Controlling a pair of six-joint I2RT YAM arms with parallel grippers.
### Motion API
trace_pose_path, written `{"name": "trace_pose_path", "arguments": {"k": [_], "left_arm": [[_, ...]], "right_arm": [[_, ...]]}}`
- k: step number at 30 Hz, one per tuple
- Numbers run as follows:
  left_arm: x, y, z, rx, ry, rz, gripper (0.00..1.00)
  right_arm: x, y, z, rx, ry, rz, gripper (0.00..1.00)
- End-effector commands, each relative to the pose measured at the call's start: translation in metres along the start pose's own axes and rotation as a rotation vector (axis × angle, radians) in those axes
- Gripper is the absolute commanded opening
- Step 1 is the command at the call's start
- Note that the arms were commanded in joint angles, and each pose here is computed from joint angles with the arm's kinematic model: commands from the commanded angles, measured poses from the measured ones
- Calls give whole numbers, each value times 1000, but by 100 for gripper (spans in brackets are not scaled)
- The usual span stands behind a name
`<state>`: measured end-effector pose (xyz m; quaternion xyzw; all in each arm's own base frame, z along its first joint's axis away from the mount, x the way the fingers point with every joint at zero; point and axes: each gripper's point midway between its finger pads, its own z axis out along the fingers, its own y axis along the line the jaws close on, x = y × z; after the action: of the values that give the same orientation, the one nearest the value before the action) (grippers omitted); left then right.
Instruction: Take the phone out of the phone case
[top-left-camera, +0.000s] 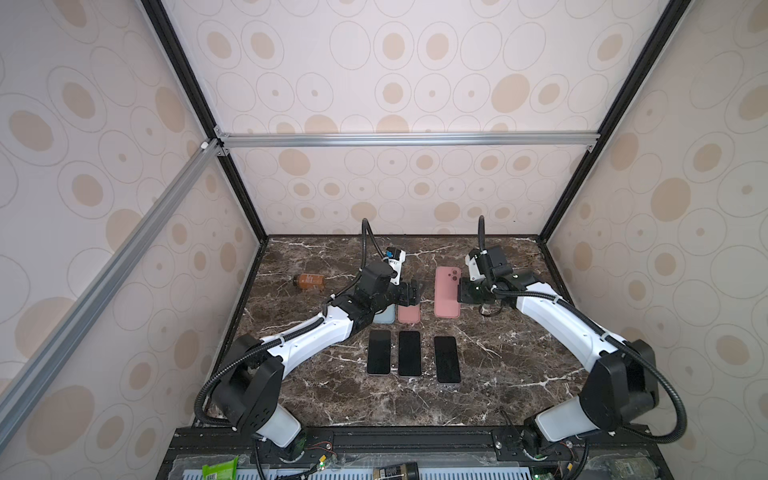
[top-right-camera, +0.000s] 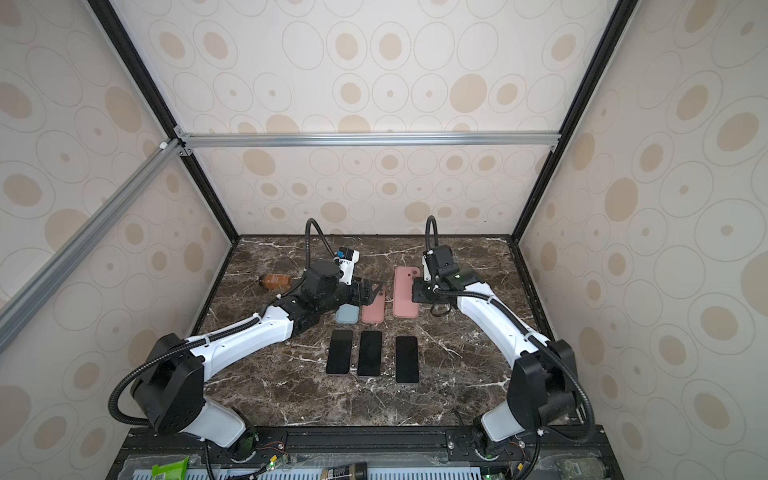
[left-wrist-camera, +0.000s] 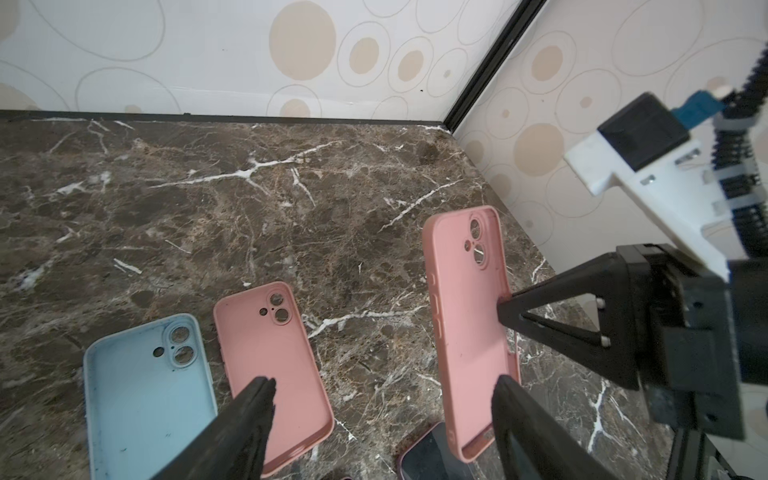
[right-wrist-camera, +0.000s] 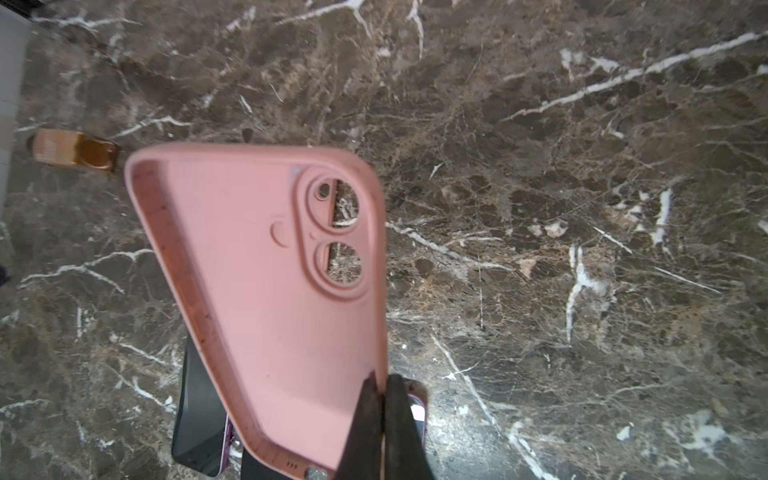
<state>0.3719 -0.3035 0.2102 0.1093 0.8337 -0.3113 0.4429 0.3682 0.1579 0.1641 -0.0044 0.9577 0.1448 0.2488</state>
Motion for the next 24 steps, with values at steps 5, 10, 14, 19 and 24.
{"name": "trace_pose_path", "arguments": {"k": [5,10,14,19,24], "left_arm": [[13,17,20,-5,7,-11,82],[20,26,29,-19,26,-11,83],[26,31,29,-33,47,-3,84],[32,36,26,-44,58,-5,84],[35,36,25,-40,63,-14,86]], "right_arm": [[11,-3,35,-2,214,-29,0],[14,-8,60,12,280,2,0],[18,-13,77,34,317,20,0],[21,-25,92,68,350,51,0],[21,-31,104,87,361,63,0]]}}
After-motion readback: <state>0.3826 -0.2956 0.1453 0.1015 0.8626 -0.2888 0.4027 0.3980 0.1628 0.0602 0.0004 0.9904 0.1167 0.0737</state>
